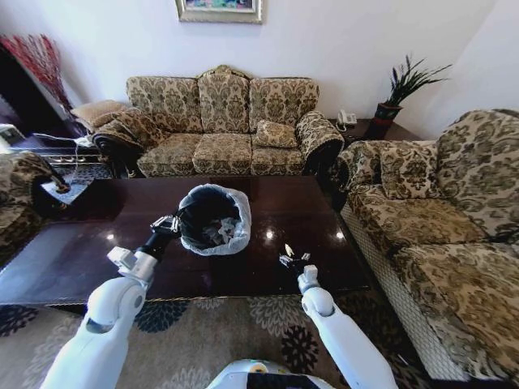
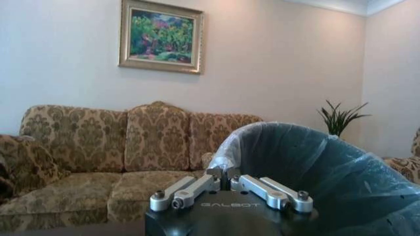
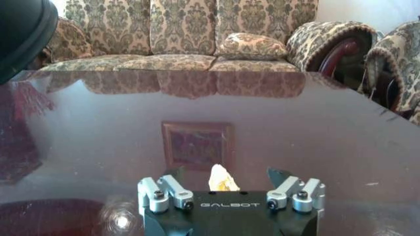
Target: Move to the front of the table and place the trash on the table into the trash bin.
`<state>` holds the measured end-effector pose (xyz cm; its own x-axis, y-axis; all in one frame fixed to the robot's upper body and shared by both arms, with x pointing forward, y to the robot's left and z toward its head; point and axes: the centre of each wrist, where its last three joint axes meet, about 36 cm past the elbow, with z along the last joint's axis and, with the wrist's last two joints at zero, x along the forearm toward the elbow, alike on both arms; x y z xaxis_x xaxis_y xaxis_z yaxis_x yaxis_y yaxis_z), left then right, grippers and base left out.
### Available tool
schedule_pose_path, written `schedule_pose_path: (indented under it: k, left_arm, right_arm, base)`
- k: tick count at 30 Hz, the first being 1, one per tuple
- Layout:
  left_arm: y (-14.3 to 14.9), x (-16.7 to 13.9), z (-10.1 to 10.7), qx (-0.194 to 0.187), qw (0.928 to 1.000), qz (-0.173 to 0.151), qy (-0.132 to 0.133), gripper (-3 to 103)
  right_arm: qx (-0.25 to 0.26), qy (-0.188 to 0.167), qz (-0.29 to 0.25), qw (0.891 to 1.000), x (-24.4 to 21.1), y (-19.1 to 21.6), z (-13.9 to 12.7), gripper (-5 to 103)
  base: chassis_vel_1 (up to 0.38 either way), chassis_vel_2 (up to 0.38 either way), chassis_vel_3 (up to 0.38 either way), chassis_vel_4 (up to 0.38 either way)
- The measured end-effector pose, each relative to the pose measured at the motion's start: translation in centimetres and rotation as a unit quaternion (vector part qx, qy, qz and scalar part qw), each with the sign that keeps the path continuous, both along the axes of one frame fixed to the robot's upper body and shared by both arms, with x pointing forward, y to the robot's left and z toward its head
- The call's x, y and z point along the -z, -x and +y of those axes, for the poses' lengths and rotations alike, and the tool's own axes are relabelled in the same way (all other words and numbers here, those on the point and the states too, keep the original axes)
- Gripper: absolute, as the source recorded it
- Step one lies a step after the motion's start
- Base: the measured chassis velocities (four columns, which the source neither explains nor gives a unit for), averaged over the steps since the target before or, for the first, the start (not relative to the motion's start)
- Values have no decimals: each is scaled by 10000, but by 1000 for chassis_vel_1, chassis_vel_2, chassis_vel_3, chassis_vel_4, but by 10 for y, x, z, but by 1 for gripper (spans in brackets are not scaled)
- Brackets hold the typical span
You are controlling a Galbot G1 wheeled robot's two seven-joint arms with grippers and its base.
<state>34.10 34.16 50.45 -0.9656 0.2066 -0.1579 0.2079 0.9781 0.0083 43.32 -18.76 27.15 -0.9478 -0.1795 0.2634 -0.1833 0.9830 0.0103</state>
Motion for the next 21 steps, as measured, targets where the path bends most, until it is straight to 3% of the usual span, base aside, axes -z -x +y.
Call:
schedule_pose_path:
  k: [3, 7, 10, 11, 13, 14, 16, 21]
  left_arm:
    - [-1, -3, 0, 15, 10000, -37, -11, 2]
    - [-1, -5, 1, 34, 10000, -54, -30, 2]
    - [-1, -5, 1, 46, 10000, -47, -28, 2]
    - [0, -5, 1, 60, 10000, -38, -26, 2]
    - [0, -6, 1, 67, 10000, -36, -24, 2]
    - [1, -7, 1, 72, 10000, -36, -26, 2]
    - [1, -7, 1, 81, 10000, -34, -28, 2]
    - [1, -9, 1, 96, 9999, -33, -44, 2]
  right_arm:
    - [-6, -16, 22, 10000, 2, 0, -1, 78]
    - [12, -62, 55, 10000, 6, 0, 2, 61]
    - [6, -52, 60, 10000, 9, 0, 3, 57]
    - [-2, -39, 77, 10000, 11, -1, 3, 50]
    - [-1, -33, 92, 10000, 12, -1, 4, 50]
    - [7, -33, 106, 9999, 14, -2, 4, 41]
    - [21, -42, 118, 9999, 14, -2, 4, 41]
    - [52, -18, 155, 9999, 16, -3, 2, 26]
  base:
    - [0, 0, 0, 0]
    - [0, 0, 0, 0]
    - [0, 0, 0, 0]
    - [0, 0, 0, 0]
    - [0, 0, 0, 0]
    - [0, 0, 0, 0]
    - [0, 0, 0, 0]
    - [0, 0, 0, 0]
